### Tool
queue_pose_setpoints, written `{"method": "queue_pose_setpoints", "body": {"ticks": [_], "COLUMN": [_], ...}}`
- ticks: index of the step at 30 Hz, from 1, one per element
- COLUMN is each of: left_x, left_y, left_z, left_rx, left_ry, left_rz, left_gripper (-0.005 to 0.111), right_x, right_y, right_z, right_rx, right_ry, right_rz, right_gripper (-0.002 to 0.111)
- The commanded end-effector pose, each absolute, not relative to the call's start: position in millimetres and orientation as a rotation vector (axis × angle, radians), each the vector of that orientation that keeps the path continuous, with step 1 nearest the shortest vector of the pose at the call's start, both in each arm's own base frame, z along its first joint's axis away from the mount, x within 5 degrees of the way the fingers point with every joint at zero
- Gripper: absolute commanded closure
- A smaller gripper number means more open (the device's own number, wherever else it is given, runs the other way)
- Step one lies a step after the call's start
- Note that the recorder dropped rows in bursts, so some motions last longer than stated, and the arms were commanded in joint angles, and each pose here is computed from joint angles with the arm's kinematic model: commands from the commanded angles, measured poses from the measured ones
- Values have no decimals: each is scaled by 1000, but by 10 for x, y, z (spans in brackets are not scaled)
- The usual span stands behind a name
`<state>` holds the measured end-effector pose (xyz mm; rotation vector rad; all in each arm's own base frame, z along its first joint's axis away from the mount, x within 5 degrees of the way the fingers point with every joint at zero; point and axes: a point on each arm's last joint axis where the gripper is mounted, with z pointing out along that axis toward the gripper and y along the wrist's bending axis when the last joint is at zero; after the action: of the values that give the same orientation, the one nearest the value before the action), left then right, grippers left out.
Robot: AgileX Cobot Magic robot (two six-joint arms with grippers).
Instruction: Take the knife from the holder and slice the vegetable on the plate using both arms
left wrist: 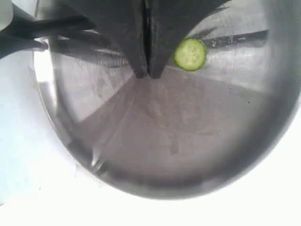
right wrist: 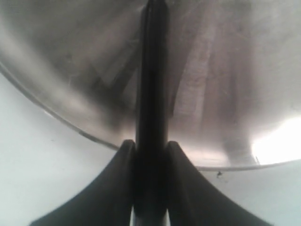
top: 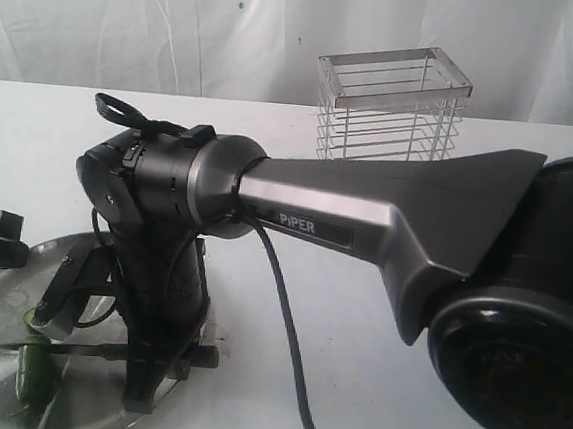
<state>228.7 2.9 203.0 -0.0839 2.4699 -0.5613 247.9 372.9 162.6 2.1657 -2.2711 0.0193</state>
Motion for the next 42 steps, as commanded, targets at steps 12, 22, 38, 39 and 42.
{"method": "queue_pose_setpoints", "body": {"ticks": [12,22,38,39,42], "left_x": [2237,2245,2247,2246,2240], "left_y": [-6,0,3,1,-9], "left_z": [2087,2089,2089,2090,2091], "left_rx": [-76,-89,-91,-91,-81], "left_ry": [2468,2461,2460,2460,2463], "left_rz": [-637,-630,-626,-630,-643], "left_gripper": [107,107,107,107,107], "right_x": [2524,2437,2329,2321,2319], "right_y": [3694,3581,3426,3415,3401], "right_z": [1702,1504,1527,1510,1495], "right_rx": [2143,2084,2056,2051,2051], "right_ry": [-2335,-2274,-2246,-2240,-2233], "right_rz": [115,127,132,134,147], "right_gripper": [108,108,108,108,108]}}
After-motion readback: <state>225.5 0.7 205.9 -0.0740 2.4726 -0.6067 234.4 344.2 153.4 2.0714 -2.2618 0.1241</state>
